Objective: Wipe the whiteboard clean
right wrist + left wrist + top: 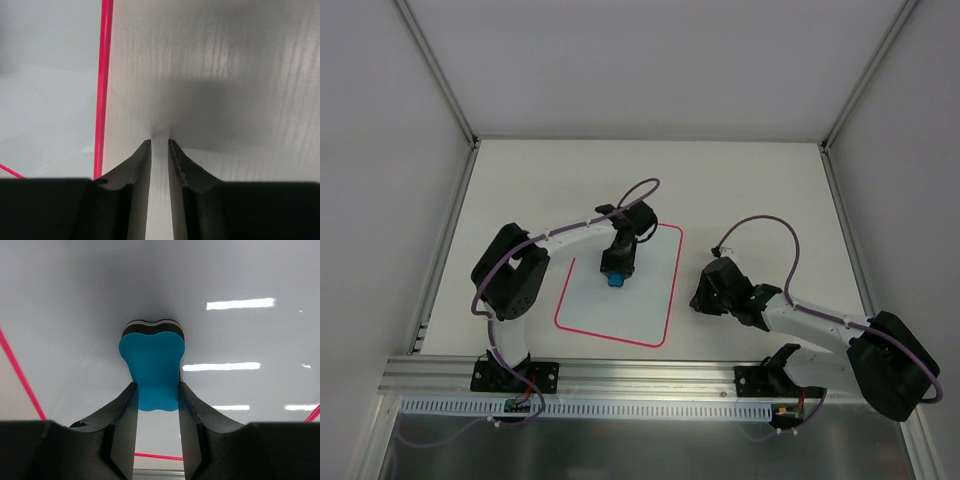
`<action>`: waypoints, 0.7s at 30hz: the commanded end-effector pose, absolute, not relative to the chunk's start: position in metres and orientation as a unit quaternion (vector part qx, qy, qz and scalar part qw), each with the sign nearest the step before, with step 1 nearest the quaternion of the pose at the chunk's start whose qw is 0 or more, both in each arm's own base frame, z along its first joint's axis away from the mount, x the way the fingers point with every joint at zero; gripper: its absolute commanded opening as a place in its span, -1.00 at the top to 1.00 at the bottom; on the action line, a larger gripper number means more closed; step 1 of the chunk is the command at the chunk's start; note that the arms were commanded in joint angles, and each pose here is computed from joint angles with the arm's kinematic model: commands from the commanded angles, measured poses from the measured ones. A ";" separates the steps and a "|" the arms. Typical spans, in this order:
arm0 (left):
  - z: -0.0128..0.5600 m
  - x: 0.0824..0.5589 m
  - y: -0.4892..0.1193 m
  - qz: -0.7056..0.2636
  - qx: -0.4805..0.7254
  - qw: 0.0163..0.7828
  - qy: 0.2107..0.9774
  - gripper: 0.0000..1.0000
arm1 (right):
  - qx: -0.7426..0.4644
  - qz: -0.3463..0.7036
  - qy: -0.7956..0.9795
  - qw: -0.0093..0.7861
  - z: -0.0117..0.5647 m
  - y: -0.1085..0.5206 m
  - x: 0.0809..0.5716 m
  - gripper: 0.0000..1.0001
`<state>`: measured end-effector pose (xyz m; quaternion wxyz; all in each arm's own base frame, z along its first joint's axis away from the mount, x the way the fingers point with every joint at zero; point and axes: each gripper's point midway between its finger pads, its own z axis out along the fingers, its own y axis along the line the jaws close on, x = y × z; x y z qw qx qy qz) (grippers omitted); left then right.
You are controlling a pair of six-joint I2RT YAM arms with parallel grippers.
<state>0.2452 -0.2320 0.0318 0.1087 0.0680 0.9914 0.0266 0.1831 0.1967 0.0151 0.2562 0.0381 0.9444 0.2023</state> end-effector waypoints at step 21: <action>0.054 0.334 -0.015 0.061 -0.195 0.126 0.971 0.87 | -0.024 0.094 0.910 0.402 0.119 0.125 0.196 -0.98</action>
